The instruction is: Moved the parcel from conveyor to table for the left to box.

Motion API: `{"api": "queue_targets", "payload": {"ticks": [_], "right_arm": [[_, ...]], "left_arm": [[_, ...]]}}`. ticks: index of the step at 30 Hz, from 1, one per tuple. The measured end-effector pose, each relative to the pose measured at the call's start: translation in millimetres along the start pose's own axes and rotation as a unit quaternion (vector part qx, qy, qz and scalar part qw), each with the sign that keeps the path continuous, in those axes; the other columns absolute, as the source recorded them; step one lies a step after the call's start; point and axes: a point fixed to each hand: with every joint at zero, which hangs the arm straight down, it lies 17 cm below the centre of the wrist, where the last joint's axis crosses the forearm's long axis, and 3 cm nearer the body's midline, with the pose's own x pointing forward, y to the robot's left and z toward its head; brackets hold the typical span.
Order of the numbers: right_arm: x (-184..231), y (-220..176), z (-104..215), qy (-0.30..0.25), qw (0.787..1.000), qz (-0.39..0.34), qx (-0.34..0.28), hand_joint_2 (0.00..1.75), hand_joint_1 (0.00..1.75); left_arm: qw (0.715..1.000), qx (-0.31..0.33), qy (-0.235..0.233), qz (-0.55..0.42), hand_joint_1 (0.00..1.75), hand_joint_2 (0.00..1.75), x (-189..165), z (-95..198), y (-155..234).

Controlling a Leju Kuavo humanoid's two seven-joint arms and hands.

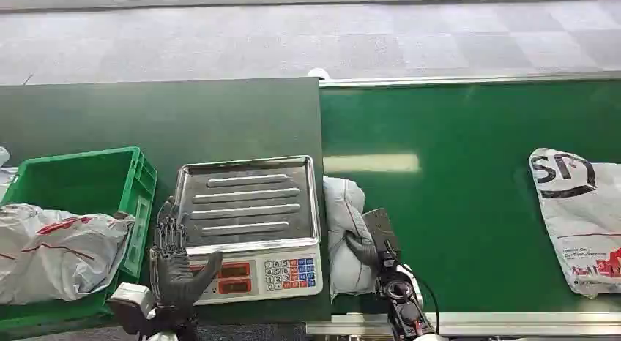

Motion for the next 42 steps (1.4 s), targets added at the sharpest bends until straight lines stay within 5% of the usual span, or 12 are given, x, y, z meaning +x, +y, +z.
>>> {"api": "queue_targets", "payload": {"ticks": [5,11,19,42], "right_arm": [[5,-2,0,-0.013,1.0,-0.007,-0.004,1.75,1.75],[19,-28,13,-0.093,0.99,-0.086,-0.062,1.75,1.75],[48,-117,33,-0.175,0.963,-0.111,-0.171,1.75,1.75],[63,-145,47,-0.207,0.952,-0.102,-0.203,1.75,1.75]], "left_arm": [[1.0,0.0,0.0,0.0,0.0,1.75,0,0,0],[1.0,0.006,0.0,-0.005,0.0,1.75,3,4,5],[1.0,0.006,-0.002,-0.007,0.0,1.75,7,9,11],[1.0,0.001,-0.004,-0.003,0.0,1.75,8,7,13]]}}
